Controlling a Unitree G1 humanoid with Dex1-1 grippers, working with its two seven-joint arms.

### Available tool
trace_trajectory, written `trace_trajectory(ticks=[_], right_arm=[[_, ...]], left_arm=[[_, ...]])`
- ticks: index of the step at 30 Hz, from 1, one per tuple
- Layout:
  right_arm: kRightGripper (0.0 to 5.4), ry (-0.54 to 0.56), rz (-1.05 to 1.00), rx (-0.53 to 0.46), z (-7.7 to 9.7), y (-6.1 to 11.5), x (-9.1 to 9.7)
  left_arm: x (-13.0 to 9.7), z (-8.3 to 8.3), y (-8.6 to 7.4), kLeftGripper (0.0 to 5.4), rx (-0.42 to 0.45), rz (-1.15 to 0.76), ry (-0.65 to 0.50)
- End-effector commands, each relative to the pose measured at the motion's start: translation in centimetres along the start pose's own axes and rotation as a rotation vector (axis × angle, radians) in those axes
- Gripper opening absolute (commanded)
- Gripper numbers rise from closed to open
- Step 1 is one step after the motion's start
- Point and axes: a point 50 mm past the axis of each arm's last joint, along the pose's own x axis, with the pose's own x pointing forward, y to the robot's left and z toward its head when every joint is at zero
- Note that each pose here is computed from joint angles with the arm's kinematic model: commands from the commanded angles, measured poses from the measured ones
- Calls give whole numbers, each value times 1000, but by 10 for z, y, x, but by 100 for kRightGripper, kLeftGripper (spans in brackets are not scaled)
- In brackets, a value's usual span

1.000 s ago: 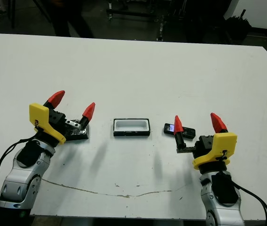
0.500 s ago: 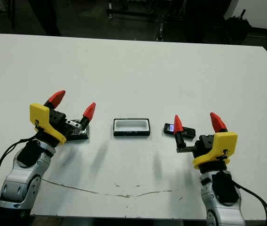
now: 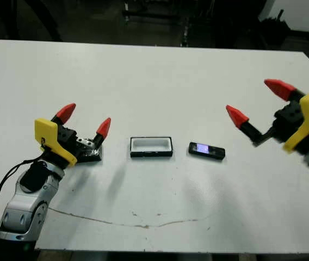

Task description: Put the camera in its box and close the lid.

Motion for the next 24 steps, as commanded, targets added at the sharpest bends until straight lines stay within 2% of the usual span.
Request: trace_trajectory(ticks=[1,9,12,15,19,24], right_arm=[[540,65,149,-15,-6,-14,7],[540,221,450,115,-26,-29,24],[540,261,519,91,-30,-29,31],[540,295,577,127,-36,-28,36],[540,339,631,107,-41,-23,44],[540,332,657,106,-44,-17,52]], left_arm=[[0,-2,1,538,7,8,16],[-1,-2,1,538,14,10,14],[-1,-2,2,538,17,10,15],[-1,-2,2,538,10,13,18],[-1,-3,2,538,13,13,17],[-1,-3,1,538,20,17,21]])
